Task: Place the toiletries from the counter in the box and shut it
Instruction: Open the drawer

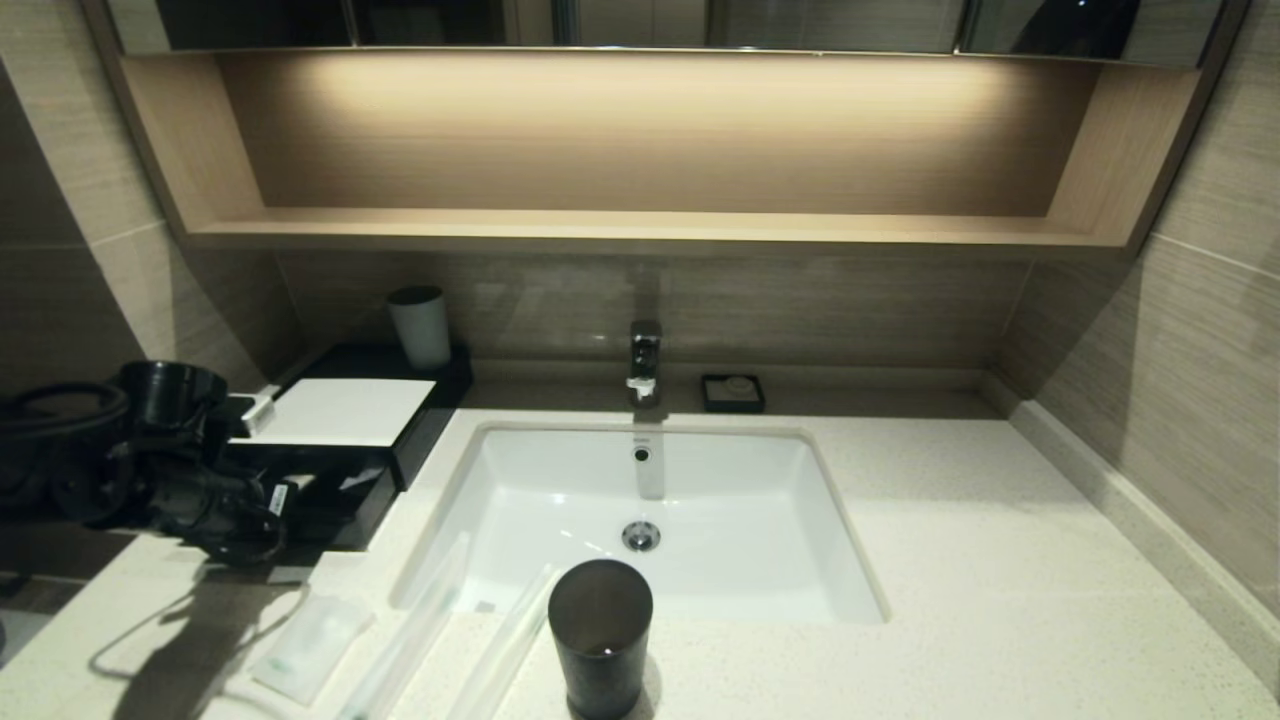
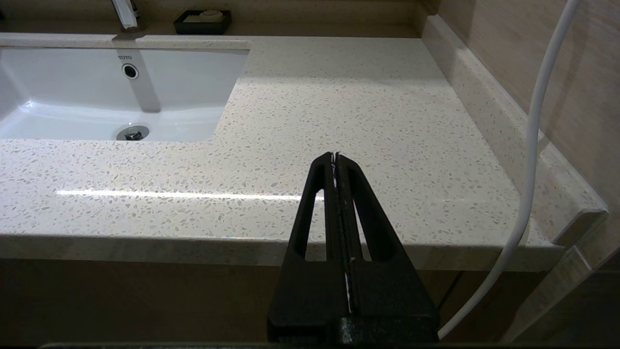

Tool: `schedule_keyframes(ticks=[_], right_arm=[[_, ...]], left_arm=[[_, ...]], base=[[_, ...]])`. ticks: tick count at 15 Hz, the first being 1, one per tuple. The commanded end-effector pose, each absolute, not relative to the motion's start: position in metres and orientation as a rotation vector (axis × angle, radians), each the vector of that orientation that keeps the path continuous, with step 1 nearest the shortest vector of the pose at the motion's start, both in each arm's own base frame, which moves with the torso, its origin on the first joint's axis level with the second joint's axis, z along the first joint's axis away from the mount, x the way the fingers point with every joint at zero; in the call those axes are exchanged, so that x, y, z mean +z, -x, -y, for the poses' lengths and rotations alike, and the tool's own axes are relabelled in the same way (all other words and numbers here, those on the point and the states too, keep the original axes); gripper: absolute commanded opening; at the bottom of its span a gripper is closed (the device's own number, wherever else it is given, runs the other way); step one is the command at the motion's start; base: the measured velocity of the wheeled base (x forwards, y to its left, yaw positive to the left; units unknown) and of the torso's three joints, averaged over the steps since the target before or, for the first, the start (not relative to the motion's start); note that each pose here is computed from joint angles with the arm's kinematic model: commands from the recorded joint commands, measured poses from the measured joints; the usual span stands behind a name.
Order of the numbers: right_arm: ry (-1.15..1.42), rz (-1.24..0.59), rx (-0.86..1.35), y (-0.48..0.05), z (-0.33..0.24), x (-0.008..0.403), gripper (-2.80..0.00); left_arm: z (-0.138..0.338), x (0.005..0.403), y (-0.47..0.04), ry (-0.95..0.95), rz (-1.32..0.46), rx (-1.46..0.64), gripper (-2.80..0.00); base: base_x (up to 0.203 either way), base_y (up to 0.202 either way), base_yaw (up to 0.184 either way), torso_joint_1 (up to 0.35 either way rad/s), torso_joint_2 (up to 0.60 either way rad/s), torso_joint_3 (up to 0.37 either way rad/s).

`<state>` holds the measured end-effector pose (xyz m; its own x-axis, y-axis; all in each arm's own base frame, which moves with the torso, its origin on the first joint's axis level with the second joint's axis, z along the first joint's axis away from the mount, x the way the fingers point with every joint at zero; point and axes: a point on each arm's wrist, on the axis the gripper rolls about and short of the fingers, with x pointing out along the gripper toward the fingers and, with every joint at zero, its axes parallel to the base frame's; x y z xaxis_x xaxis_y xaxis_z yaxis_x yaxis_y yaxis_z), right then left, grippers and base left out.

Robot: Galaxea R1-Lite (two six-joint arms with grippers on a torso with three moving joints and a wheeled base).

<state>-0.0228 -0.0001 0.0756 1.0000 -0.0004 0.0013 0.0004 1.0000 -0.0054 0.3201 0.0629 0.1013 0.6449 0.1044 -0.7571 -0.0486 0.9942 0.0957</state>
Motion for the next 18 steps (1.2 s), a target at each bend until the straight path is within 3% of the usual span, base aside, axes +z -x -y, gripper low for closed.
schedule_keyframes(ticks=[1,18], right_arm=[[0.006,0.0,0.0,0.023,0.0,0.075,-2.8],[0.006,0.0,0.0,0.023,0.0,0.075,-2.8]], left_arm=[[-0.063,0.105,-0.319,-0.07,-0.865,0.089,-2.8],[-0.06,0.119,-0.304,-0.062,-1.006,0.074,-2.8]], base=[[0.0,0.0,0.0,0.0,0.0,0.0],[0.0,0.0,0.0,0.0,0.0,0.0]])
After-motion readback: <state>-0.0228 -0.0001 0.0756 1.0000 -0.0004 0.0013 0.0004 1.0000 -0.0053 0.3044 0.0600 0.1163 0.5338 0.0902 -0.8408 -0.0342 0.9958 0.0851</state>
